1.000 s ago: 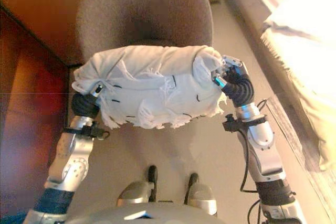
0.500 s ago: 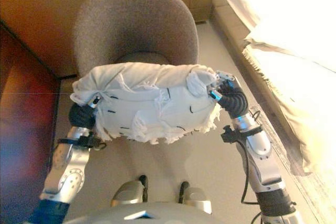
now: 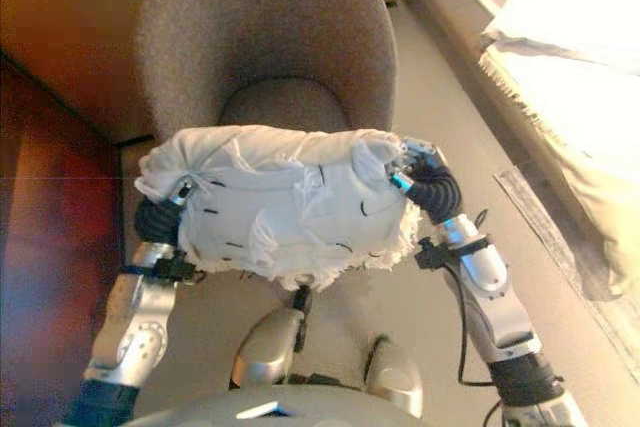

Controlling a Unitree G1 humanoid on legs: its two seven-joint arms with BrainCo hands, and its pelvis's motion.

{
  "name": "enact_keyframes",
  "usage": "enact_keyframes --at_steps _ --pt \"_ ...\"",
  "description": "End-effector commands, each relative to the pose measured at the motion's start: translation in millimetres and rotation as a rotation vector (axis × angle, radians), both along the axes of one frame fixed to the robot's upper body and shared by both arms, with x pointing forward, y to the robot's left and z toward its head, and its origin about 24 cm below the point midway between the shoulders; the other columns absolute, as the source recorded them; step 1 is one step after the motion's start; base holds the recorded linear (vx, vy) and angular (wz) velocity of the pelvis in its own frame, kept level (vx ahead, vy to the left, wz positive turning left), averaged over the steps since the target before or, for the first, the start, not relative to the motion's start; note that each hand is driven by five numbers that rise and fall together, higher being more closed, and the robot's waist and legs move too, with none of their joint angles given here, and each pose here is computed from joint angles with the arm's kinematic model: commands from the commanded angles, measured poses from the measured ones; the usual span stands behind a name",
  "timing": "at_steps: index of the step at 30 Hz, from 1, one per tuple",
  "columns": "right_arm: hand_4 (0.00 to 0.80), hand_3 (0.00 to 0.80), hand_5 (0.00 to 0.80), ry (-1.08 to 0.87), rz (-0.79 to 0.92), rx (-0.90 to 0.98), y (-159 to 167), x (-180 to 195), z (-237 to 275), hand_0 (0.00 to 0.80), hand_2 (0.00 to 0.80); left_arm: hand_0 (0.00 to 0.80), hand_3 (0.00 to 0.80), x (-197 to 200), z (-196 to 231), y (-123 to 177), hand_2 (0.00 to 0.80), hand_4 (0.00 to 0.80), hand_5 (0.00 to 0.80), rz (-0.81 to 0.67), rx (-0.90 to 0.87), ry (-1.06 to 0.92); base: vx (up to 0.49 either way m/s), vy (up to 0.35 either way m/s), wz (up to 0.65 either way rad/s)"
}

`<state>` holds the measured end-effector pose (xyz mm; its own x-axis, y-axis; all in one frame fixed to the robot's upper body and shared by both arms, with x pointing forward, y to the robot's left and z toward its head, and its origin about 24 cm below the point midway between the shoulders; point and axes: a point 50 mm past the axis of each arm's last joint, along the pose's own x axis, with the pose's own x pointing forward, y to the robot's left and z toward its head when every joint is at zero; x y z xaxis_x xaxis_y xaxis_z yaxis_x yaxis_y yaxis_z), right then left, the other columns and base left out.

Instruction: Pick up the cushion and take it to the sofa

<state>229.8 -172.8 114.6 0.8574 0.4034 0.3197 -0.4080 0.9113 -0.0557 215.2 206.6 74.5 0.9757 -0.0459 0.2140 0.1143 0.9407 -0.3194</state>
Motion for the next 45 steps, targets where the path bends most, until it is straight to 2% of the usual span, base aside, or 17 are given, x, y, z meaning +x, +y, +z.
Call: enact_keyframes --at_steps 1,8,14,21,28,39,45 --pt "0.8 0.8 0.8 -0.192 0.14 0.044 13.9 -11.4 36.4 0.8 0.8 0.8 0.8 -5.0 48.3 -18.4 0.8 0.8 0.8 -0.059 -0.119 -0.304 0.41 0.329 0.44" --pt "0.8 0.8 0.8 -0.177 0.093 0.103 6.0 -15.4 34.5 0.8 0.8 0.8 0.8 -0.2 49.4 -20.1 0.8 0.8 0.8 -0.082 -0.07 -0.279 0.527 0.366 0.04" --pt "0.8 0.8 0.8 -0.158 0.049 0.117 7.5 -17.1 28.8 0.8 0.8 0.8 0.8 6.0 47.4 -21.1 0.8 0.8 0.8 -0.125 -0.042 -0.254 0.463 0.167 0.21" --pt "0.8 0.8 0.8 -0.156 -0.011 0.125 0.6 -10.5 29.4 0.8 0.8 0.8 0.8 7.5 39.3 -23.4 0.8 0.8 0.8 -0.149 -0.011 -0.211 0.284 -0.003 0.37" --pt "0.8 0.8 0.8 -0.055 -0.054 0.133 -1.3 2.8 18.0 0.8 0.8 0.8 0.8 11.3 24.4 -27.5 0.8 0.8 0.8 -0.14 0.013 -0.102 0.22 -0.079 0.39" --pt "0.8 0.8 0.8 0.162 0.02 0.11 30.4 21.1 -20.4 0.8 0.8 0.8 0.8 29.0 -1.5 -36.5 0.8 0.8 0.8 -0.058 0.037 0.049 0.12 -0.132 0.07" --pt "0.8 0.8 0.8 0.247 -0.027 0.109 36.2 33.2 -34.2 0.8 0.8 0.8 0.8 40.2 -17.9 -48.4 0.8 0.8 0.8 -0.058 0.037 0.126 0.078 0.026 0.15"
